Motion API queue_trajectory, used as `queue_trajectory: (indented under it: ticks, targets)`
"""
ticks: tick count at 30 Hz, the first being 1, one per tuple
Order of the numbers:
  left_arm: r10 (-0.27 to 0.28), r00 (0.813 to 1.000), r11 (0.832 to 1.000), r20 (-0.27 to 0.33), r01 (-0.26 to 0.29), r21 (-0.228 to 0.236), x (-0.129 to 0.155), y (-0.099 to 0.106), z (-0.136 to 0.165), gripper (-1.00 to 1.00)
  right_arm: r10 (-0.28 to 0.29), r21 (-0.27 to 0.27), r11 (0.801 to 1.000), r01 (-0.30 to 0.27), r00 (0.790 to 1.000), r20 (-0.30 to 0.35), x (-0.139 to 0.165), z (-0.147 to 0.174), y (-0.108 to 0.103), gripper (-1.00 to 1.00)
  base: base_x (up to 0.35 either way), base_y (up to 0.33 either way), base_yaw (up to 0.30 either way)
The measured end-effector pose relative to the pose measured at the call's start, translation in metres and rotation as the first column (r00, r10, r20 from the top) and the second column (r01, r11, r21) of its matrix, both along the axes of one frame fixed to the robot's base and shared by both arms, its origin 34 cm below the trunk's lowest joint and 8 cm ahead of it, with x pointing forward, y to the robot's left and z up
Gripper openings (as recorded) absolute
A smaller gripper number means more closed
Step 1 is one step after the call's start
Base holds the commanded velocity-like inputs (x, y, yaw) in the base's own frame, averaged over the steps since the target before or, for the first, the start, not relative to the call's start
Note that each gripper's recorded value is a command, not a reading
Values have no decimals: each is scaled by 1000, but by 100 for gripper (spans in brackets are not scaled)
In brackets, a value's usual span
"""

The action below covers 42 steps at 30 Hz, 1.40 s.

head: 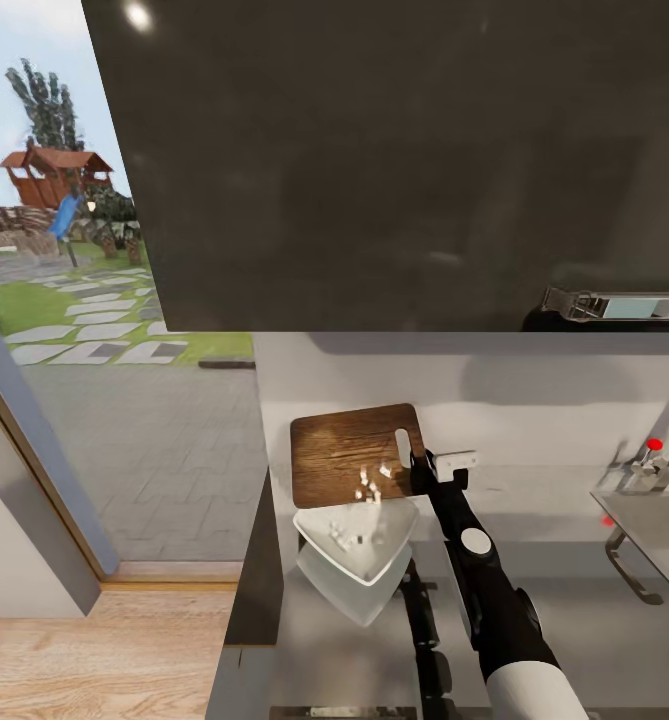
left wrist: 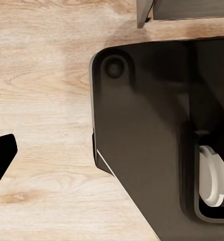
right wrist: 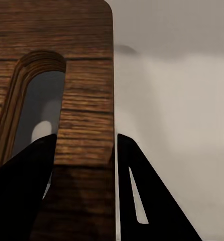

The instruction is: In the kitchen, take the Vidalia onion out of the sink, dice it on the chopping board with the paring knife, put the diced onion into the bowl on the countertop, then place both the paring knife and the chopping board into the sink.

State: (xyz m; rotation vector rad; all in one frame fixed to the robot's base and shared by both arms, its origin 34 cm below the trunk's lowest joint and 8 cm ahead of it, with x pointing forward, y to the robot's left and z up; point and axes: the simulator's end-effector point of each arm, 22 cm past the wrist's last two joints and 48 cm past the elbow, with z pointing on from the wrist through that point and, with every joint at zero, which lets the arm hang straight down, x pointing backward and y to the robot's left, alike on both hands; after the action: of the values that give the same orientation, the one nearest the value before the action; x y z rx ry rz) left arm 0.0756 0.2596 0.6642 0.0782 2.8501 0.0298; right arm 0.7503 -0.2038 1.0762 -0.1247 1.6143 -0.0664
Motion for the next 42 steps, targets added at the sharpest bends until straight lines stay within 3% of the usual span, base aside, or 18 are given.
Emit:
queue_trajectory:
  ticks: [42]
  targets:
    - [0, 1000, 1000, -1, 0, 0, -1, 0, 0, 100, -3, 0, 1000, 3, 1000, 2, 0, 1, -1, -100, -2, 0, 0]
